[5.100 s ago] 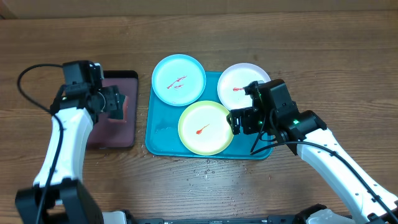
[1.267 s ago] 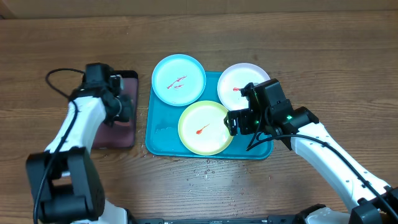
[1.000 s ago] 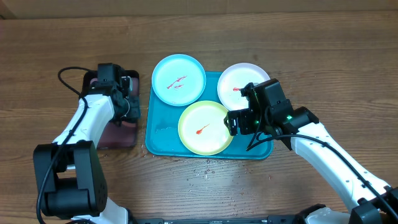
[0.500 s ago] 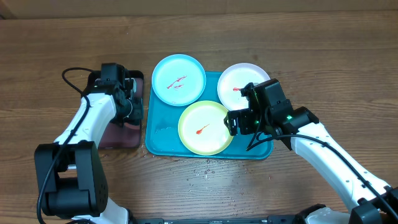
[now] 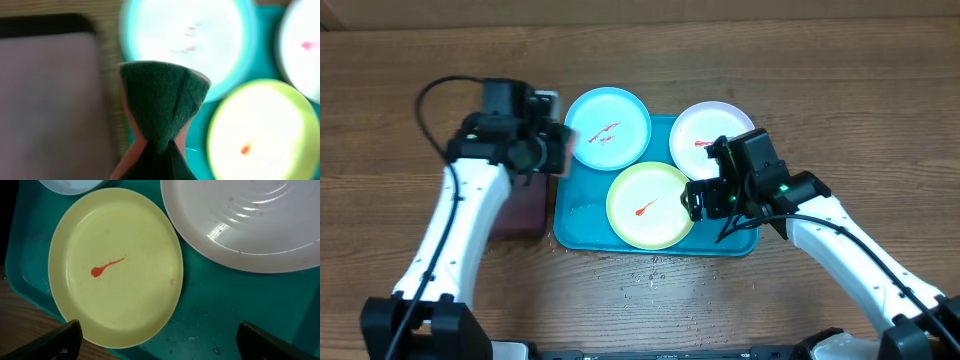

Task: Clean dirty plates on tray and stack at the side
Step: 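Scrub the yellow plate with the sponge while right gripper holds its rim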

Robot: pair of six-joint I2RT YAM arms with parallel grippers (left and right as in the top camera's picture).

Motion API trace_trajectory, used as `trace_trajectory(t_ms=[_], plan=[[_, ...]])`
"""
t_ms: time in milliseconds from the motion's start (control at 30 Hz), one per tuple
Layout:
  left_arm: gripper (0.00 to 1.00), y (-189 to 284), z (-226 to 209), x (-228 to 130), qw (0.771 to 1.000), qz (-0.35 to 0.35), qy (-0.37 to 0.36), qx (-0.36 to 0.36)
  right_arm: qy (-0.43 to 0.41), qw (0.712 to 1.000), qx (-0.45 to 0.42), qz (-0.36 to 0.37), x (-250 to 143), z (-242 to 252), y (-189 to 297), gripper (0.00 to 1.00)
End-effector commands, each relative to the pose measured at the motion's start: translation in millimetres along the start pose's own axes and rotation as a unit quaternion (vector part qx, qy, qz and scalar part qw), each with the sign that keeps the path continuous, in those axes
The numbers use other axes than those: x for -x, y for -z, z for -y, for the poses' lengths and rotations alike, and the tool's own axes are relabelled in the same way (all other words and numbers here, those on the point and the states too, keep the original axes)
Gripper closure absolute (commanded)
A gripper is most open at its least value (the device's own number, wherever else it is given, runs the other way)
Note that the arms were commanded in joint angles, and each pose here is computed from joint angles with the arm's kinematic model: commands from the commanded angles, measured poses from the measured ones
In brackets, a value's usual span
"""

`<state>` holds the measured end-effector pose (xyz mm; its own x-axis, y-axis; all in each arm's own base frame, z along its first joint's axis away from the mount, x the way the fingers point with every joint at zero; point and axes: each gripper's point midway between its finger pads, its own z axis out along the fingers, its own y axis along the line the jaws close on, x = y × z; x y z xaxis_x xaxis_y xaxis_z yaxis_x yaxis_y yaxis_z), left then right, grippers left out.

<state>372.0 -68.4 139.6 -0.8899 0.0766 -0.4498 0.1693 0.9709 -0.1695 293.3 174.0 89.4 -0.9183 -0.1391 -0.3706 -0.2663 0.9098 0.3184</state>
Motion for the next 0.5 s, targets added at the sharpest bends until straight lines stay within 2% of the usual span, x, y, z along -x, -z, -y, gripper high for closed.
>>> trace_trajectory(t_ms=[0, 67, 100, 167, 267, 467], plan=[[0.96, -11.2, 42.9, -5.9, 0.995, -0.016, -0.08, -0.05, 0.003, 1.0, 0.013, -0.014, 3.3, -5.8, -8.8, 0.04], [0.96, -18.8, 60.8, -11.3, 0.991, -0.026, -0.114, -0.062, 0.0, 0.999, 0.021, -0.031, -2.3, -6.7, -17.0, 0.13], [0.96, -23.5, 70.1, -14.7, 0.989, -0.032, -0.131, -0.068, -0.002, 0.999, 0.022, -0.037, -4.3, -6.3, -20.1, 0.22], [0.96, -31.7, 87.2, -21.5, 0.983, -0.042, -0.163, -0.079, -0.006, 0.999, 0.02, -0.049, -8.7, -3.7, -27.1, 0.3], [0.96, -46.5, 112.3, -35.0, 0.973, -0.062, -0.202, -0.094, -0.011, 0.998, 0.018, -0.067, -14.9, -0.5, -36.7, 0.38], [0.96, -69.6, 141.7, -58.4, 0.958, -0.095, -0.246, -0.111, -0.022, 0.995, 0.014, -0.093, -24.4, 5.0, -53.9, 0.41]])
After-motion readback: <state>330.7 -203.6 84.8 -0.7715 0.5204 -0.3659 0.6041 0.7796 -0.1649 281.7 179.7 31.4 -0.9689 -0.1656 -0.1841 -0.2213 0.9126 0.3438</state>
